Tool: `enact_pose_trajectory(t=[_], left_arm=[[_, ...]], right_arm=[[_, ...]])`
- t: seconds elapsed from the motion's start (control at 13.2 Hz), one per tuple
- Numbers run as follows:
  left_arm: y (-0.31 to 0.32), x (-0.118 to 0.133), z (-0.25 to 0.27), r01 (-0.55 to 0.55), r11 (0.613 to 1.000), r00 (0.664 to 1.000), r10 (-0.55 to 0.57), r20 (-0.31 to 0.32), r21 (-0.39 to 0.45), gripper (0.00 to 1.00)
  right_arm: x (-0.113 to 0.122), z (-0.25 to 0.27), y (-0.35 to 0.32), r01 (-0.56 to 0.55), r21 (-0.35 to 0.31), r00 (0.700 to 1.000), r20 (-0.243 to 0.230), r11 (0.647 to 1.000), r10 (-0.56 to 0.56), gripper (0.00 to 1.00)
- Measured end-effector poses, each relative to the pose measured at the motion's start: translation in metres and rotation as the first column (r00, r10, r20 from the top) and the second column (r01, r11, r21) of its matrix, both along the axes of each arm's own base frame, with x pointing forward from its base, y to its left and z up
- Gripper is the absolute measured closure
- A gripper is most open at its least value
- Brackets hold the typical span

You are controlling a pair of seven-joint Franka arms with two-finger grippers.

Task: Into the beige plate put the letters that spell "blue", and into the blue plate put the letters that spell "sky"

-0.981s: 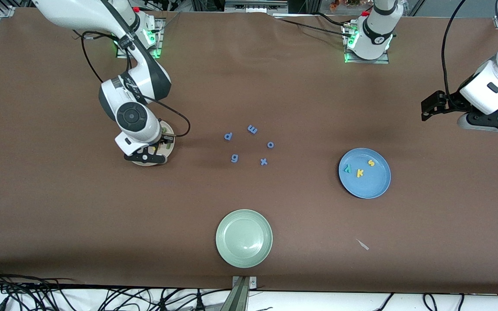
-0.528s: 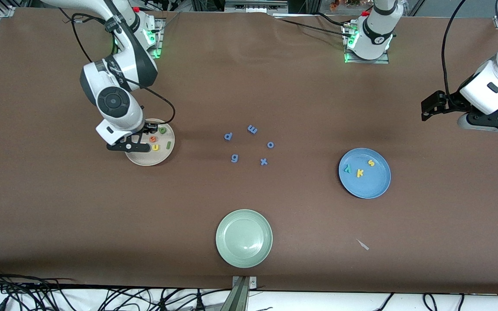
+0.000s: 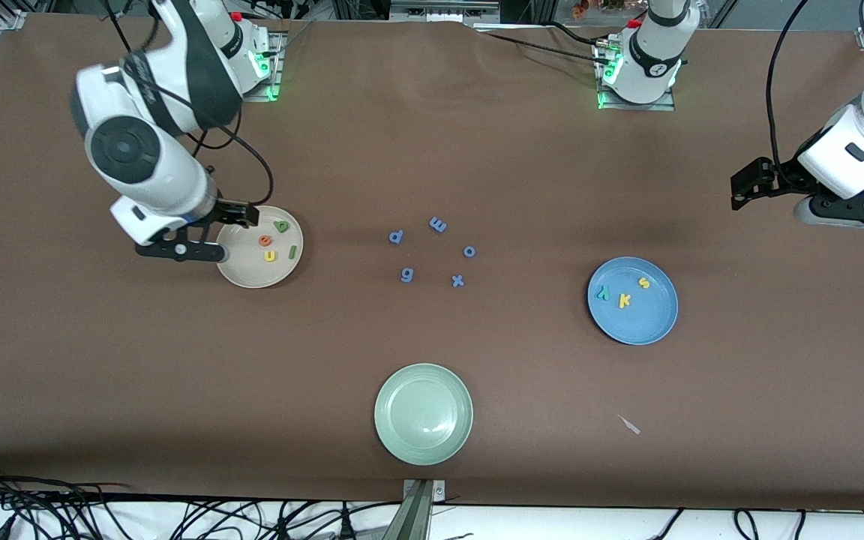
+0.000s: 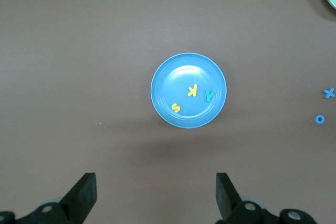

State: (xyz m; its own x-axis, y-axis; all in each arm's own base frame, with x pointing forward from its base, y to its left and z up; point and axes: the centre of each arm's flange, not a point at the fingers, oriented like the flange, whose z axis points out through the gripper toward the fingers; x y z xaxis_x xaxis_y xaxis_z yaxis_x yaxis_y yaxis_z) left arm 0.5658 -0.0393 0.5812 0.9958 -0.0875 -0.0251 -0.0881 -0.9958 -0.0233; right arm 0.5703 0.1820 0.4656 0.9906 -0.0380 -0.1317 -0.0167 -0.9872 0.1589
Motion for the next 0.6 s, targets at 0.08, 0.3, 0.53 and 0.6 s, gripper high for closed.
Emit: enact_pose_trajectory(t=[0.08, 0.3, 0.53, 0.6], left_arm=[[0.0, 0.0, 0.0, 0.0, 1.0, 1.0, 0.0, 0.0, 0.0, 0.0], [0.0, 0.0, 0.0, 0.0, 1.0, 1.0, 0.0, 0.0, 0.0, 0.0], [0.0, 0.0, 0.0, 0.0, 1.0, 1.0, 0.0, 0.001, 0.0, 0.0], [0.0, 0.0, 0.0, 0.0, 1.0, 1.0, 0.0, 0.001, 0.0, 0.0]], right_arm=[[0.003, 0.025, -0.002, -0.032, 0.011, 0.999, 0.026, 0.999, 0.032, 0.0], [0.005, 0.077, -0.051, -0.121, 0.086, 0.992, 0.032, 0.989, 0.119, 0.0], [-0.001, 0.113, -0.122, -0.11, 0.166, 0.993, 0.057, 0.98, 0.102, 0.0], [-0.005, 0.118, -0.128, -0.107, 0.166, 0.994, 0.054, 0.98, 0.1, 0.0]])
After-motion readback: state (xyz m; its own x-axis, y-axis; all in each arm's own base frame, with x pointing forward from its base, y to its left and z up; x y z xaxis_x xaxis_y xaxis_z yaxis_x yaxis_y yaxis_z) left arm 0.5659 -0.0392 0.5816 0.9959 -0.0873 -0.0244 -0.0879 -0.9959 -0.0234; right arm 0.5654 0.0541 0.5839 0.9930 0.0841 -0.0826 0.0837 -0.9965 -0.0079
